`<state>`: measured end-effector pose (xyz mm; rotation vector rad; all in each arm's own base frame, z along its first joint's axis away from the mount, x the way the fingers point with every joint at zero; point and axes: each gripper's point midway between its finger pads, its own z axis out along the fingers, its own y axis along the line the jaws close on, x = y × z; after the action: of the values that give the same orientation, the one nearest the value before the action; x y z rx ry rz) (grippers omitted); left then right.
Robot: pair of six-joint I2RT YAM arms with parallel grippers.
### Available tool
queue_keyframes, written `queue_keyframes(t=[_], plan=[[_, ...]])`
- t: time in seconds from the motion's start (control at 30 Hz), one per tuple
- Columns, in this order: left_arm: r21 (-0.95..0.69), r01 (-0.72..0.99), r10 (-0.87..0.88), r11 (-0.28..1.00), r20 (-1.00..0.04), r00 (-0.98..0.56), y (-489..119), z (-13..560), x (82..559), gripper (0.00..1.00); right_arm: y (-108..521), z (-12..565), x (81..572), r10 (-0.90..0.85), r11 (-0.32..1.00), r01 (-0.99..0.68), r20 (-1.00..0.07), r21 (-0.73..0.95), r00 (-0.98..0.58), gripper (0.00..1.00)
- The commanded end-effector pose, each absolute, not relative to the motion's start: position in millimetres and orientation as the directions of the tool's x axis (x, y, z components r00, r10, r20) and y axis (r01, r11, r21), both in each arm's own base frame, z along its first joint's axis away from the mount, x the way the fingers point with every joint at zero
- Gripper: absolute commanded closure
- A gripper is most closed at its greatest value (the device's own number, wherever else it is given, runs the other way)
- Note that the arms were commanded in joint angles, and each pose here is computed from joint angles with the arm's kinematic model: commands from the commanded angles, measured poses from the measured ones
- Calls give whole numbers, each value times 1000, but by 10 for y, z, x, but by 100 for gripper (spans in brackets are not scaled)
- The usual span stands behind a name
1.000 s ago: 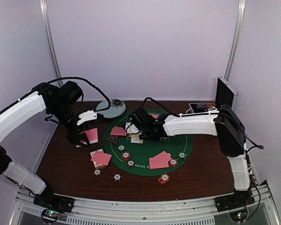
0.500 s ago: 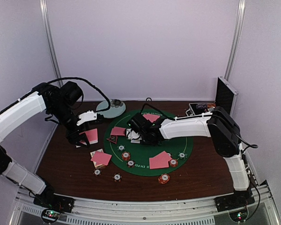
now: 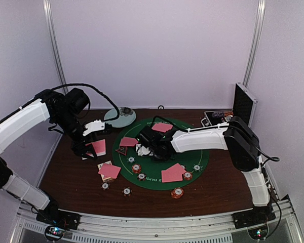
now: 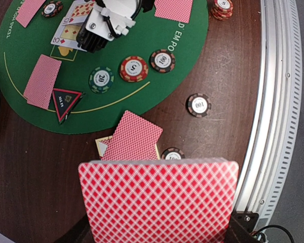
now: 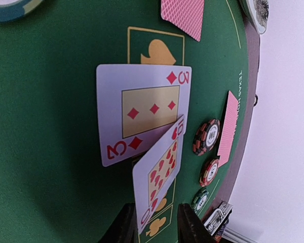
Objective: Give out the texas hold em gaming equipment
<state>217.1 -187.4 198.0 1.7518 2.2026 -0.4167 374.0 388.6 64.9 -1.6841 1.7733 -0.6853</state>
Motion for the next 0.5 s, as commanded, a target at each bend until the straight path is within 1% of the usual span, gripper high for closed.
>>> queue_keyframes(t=[0.0,0.27,0.33,0.37,0.4,0.43,0.47], plan=[[-30,980,880,199,-434,-192,-1900,2082,2159,100,3934,761,3678,-994,89,-712,-102,-696,-24,66],[-33,980,884,196,-427,-192,-1904,2061,2172,100,3892,763,3572,-995,80,-748,-96,-659,-22,52],[-35,980,882,196,-430,-191,-1908,2062,2168,100,3897,843,3614,-991,117,-728,-125,-676,-43,48],[-35,980,882,196,-430,-192,-1907,2062,2168,100,3910,930,3646,-986,153,-714,-159,-683,-59,45],[-36,980,882,195,-430,-192,-1907,2061,2165,100,3923,1026,3679,-976,197,-700,-202,-686,-76,42],[-37,980,883,196,-429,-193,-1905,2059,2163,100,3940,1146,3714,-963,245,-684,-253,-687,-91,35],[-35,980,882,196,-430,-192,-1903,2064,2161,100,3957,1274,3749,-947,295,-665,-305,-686,-105,23]])
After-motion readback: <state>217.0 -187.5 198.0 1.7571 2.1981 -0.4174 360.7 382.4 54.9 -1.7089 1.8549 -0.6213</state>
